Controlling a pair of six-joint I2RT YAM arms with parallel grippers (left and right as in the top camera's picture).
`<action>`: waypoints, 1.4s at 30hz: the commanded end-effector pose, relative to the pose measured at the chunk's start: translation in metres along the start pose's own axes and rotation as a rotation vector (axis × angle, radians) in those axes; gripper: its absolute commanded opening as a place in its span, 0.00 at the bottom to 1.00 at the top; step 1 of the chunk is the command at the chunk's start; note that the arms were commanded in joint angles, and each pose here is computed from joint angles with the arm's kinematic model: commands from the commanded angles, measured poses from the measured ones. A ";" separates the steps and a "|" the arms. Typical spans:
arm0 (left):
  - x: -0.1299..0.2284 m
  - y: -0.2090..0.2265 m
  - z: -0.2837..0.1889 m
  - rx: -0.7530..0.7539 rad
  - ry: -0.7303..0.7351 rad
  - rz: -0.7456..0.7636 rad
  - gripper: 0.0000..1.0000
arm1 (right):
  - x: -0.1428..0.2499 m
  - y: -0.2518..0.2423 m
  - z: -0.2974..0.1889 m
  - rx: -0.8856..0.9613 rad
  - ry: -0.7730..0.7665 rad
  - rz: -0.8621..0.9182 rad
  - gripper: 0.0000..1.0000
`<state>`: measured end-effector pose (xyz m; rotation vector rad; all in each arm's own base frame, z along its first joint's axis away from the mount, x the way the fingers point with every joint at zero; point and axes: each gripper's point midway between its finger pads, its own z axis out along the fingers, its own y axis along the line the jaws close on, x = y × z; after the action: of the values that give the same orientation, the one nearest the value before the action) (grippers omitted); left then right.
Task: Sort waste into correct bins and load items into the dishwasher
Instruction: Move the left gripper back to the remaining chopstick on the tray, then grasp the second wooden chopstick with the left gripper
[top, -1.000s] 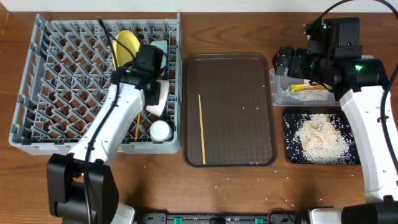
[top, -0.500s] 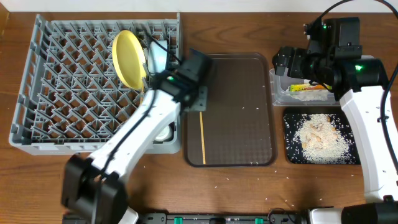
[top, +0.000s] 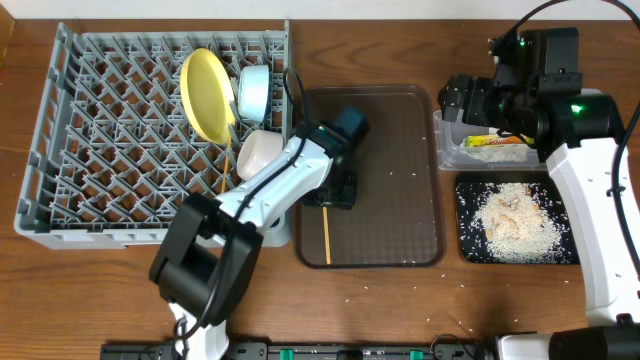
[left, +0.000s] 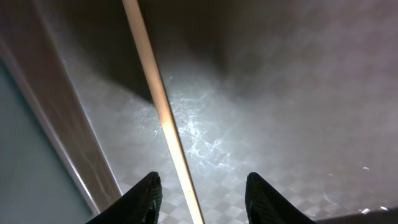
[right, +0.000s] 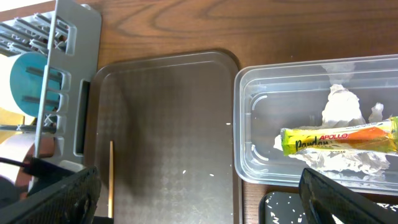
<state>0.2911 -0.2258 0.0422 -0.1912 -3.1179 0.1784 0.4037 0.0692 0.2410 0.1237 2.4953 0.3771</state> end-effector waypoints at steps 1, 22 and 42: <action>0.002 0.000 0.005 0.003 0.029 -0.046 0.45 | -0.002 0.003 -0.001 -0.004 -0.007 -0.012 0.99; 0.003 0.029 0.022 -0.119 0.007 0.172 0.45 | -0.003 0.003 -0.001 -0.004 -0.007 -0.012 0.99; 0.009 0.035 0.045 -0.112 -0.013 0.173 0.44 | -0.002 0.003 -0.001 -0.004 -0.007 -0.012 0.99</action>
<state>0.2900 -0.2055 -0.0003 -0.4570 -3.1413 0.0558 0.4037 0.0692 0.2410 0.1237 2.4953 0.3771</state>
